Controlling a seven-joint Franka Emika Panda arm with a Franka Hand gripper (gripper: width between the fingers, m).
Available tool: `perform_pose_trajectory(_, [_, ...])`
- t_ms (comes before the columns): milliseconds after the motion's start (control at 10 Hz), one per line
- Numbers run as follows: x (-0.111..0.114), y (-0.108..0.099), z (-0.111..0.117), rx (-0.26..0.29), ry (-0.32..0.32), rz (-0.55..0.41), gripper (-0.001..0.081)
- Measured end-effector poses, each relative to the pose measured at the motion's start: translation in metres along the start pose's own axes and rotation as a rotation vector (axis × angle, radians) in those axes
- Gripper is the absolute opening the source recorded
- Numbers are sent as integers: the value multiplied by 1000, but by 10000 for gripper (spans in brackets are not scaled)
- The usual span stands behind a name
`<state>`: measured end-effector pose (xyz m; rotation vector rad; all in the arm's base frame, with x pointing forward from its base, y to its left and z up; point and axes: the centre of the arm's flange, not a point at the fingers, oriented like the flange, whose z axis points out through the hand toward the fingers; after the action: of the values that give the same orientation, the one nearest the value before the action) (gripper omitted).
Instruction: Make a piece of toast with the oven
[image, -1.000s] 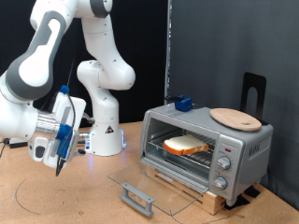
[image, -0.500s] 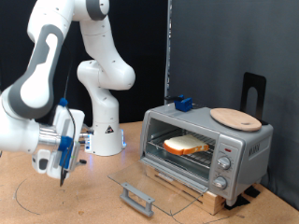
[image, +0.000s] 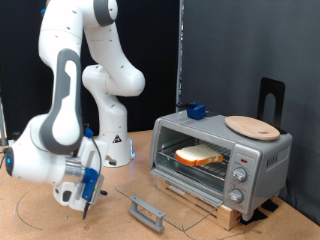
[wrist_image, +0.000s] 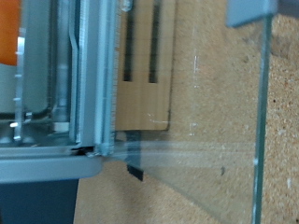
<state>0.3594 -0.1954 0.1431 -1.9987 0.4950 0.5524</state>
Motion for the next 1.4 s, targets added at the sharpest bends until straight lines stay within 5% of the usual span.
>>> perform_pose_trajectory(400, [-1,1,44,42,-63,17,809])
perform_pose_trajectory(900, [-41,-34,23,260,-223,-75,809])
perform_pose_trajectory(1400, [-66,-69,53,237,-208,-89,809])
